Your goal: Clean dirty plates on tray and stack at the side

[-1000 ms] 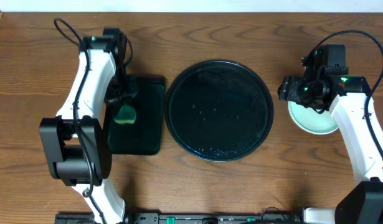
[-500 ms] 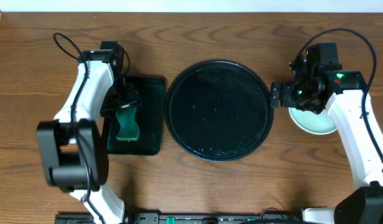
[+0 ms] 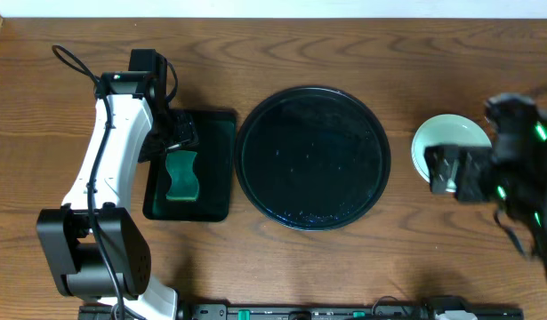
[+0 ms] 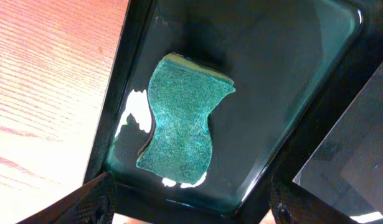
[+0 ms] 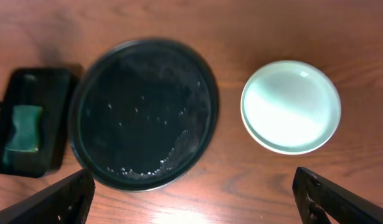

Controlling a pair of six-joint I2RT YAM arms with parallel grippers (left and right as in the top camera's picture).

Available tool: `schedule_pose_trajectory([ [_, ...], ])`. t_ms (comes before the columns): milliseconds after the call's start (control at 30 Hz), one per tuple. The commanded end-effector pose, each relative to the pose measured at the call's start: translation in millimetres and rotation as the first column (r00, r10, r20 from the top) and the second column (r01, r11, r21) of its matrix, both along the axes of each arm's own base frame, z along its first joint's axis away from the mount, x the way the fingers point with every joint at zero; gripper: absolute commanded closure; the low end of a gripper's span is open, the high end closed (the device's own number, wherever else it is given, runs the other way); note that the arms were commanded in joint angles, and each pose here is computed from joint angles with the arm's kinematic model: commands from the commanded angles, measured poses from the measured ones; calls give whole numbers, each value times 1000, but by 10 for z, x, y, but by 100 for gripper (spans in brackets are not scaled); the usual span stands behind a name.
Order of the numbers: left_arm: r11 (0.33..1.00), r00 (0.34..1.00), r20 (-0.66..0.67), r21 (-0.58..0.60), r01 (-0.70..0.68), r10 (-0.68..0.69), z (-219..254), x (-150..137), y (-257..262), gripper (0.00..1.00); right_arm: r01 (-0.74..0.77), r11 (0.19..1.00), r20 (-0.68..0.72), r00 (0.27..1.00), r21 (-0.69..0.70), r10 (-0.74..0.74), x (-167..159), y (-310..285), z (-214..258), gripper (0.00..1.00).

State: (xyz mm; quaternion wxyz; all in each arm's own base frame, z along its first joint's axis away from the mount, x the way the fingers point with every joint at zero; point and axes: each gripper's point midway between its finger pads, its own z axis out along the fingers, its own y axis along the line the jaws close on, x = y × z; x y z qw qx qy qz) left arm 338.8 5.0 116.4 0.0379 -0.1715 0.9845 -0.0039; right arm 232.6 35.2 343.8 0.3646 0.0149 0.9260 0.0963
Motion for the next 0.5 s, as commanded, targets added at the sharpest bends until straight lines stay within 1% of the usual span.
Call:
schedule_pose_trajectory([
  [0, 1000, 1000, 1, -3, -12, 12, 8, 18, 9, 21, -7, 1000, 126, 992, -10, 8, -304, -23, 258, 1],
  [67, 1000, 1000, 1, -3, -12, 12, 8, 18, 9, 21, 10, 1000, 179, 984, -20, -7, -438, -68, 349, 1],
  [100, 1000, 1000, 1, -3, -12, 12, 8, 18, 9, 21, 47, 998, 218, 975, -41, -37, -587, -150, 403, 1],
  [200, 1000, 1000, 1, -3, -12, 12, 8, 18, 9, 21, 48, 998, 245, 969, -39, -38, -814, -165, 417, 1],
  [267, 1000, 1000, 1, -3, -12, 12, 8, 18, 9, 21, 78, 996, 291, 955, -49, -61, -936, -228, 469, 1],
  [333, 1000, 1000, 1, -2, -12, 12, 8, 18, 9, 21, 111, 992, 305, 949, -66, -86, -948, -293, 472, 1],
  [400, 1000, 1000, 1, -3, -12, 12, 8, 18, 9, 21, 152, 985, 318, 941, -86, -118, -861, -368, 427, 1],
  [467, 1000, 1000, 1, -3, -12, 12, 8, 18, 9, 21, 164, 981, 347, 930, -106, -118, -745, -396, 379, 1],
])
